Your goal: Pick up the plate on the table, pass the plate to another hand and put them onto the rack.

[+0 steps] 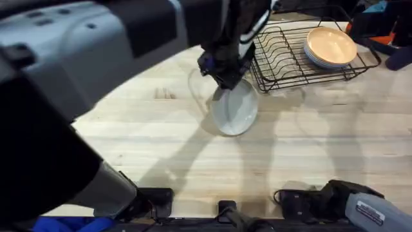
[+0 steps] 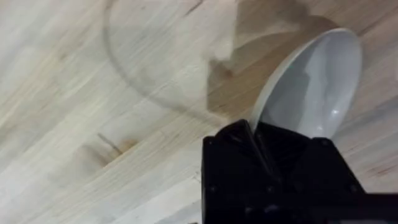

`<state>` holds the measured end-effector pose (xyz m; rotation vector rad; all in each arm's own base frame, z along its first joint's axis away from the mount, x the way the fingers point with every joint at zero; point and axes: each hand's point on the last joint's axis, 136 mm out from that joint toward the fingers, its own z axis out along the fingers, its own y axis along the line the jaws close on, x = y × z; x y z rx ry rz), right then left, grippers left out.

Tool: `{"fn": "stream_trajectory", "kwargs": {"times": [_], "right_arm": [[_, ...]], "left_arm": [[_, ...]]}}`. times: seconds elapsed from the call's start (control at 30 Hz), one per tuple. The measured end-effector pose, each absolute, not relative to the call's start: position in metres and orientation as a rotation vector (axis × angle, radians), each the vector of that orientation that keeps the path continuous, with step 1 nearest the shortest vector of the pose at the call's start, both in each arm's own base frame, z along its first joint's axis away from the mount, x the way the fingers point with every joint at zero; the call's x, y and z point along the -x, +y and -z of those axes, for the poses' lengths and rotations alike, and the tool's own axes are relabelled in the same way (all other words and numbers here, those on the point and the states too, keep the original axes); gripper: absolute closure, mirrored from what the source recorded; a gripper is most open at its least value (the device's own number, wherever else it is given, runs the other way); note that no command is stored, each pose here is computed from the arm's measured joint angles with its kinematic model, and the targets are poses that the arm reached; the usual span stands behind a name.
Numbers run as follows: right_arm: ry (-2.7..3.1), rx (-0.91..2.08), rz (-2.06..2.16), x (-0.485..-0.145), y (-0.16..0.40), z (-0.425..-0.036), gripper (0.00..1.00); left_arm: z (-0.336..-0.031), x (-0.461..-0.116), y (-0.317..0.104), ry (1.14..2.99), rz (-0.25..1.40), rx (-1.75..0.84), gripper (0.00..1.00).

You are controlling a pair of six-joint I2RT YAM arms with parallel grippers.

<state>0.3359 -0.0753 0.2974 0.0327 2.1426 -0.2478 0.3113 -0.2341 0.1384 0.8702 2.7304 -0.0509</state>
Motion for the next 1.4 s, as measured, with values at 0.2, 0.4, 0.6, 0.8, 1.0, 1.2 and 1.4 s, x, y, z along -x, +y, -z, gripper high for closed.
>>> {"fn": "stream_trajectory", "kwargs": {"times": [0.2,0.4,0.6,0.8,1.0,1.2,1.4], "right_arm": [[2.143,-0.033,0.247,-0.336,-0.075,-0.297,0.006],[2.141,-0.018,0.223,-0.337,-0.071,-0.297,0.006],[2.126,0.078,0.069,-0.341,-0.042,-0.298,0.007],[2.104,0.207,-0.086,-0.342,-0.002,-0.300,0.006],[2.115,0.331,-0.189,-0.345,0.038,-0.292,0.006],[2.167,0.439,-0.270,-0.351,0.074,-0.269,0.007],[2.182,0.532,-0.322,-0.349,0.104,-0.258,0.006]], "left_arm": [[-0.153,-0.323,-0.216,2.709,0.047,-0.800,0.959],[-0.162,-0.334,-0.203,2.700,0.071,-0.729,0.959],[-0.176,-0.343,-0.197,2.673,0.185,-0.658,0.959],[-0.187,-0.350,-0.191,2.658,0.330,-0.590,0.959],[-0.191,-0.356,-0.183,2.663,0.456,-0.529,0.959],[-0.201,-0.367,-0.180,2.615,0.603,-0.480,0.959],[-0.213,-0.385,-0.168,2.544,0.684,-0.423,0.959]]}}
